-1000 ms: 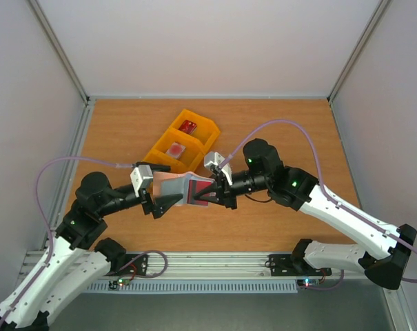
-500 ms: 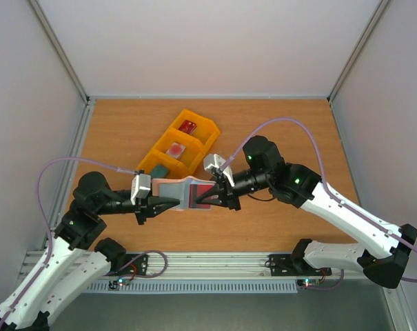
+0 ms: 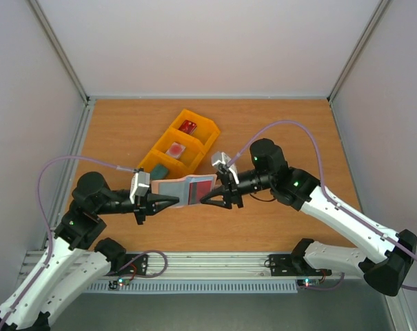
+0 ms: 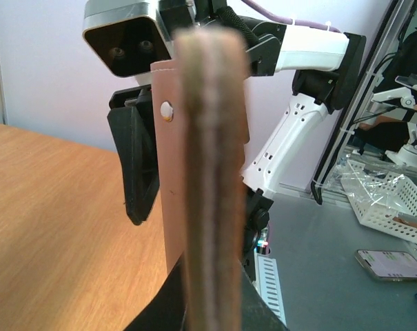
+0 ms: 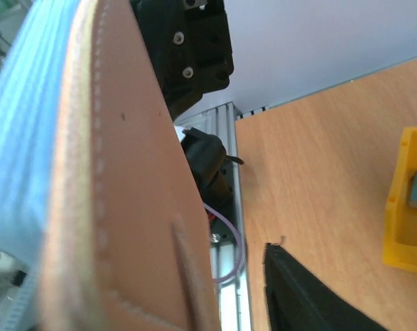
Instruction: Take the credit cards out of the card holder
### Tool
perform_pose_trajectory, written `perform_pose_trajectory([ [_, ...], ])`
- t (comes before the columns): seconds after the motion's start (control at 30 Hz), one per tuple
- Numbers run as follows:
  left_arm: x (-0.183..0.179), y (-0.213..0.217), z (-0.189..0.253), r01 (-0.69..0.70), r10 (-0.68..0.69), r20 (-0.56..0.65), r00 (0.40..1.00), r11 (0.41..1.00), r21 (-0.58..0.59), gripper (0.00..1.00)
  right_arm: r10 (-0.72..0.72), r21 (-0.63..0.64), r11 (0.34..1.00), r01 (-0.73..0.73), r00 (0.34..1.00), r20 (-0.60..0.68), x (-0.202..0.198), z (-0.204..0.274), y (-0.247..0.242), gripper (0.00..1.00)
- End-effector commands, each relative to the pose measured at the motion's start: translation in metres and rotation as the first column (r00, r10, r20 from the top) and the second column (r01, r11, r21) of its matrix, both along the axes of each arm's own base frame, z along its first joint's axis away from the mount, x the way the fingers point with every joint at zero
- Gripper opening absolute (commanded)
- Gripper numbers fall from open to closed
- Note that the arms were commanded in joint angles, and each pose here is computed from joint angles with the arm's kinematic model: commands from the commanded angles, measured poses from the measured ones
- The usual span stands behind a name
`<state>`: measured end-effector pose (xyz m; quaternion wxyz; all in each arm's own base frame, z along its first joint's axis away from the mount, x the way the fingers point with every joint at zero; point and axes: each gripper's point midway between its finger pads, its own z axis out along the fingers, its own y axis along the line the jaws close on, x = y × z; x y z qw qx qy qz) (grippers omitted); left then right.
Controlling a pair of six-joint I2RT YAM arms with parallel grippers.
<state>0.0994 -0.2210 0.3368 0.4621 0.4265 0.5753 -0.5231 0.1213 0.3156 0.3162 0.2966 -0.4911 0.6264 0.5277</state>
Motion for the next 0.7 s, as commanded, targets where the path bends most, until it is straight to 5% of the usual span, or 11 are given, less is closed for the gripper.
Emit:
perform_pose_trajectory([
  [0.0,-0.001,0.002,0.012,-0.002,0.004,0.051,0.999,0.999,-0.042,0.00,-0.006,0.063,0.998,0.006,1.000,0.011,0.003,0.015,0.004,0.39],
  [0.23,0.015,0.003,0.001,-0.090,0.090,0.008,0.996,0.996,-0.021,0.02,0.094,0.073,0.993,-0.089,0.994,-0.059,-0.008,0.022,0.009,0.01],
  [0.37,0.057,0.017,-0.020,-0.342,0.344,-0.049,0.938,0.939,0.043,0.42,0.050,0.056,0.997,-0.048,0.998,-0.040,-0.003,0.016,0.007,0.01],
  [0.47,0.092,0.042,-0.041,-0.558,0.565,-0.033,0.825,0.821,0.122,0.67,-0.141,-0.020,0.990,0.141,0.990,-0.018,0.025,0.003,0.002,0.01],
  [0.57,0.100,0.050,-0.049,-0.605,0.608,0.036,0.793,0.781,0.157,0.72,-0.369,-0.160,0.920,0.357,0.928,-0.056,0.063,-0.020,-0.012,0.01],
  [0.67,0.092,0.047,-0.042,-0.574,0.567,0.091,0.819,0.807,0.135,0.72,-0.622,-0.359,0.739,0.570,0.782,-0.041,0.102,-0.049,-0.035,0.01],
])
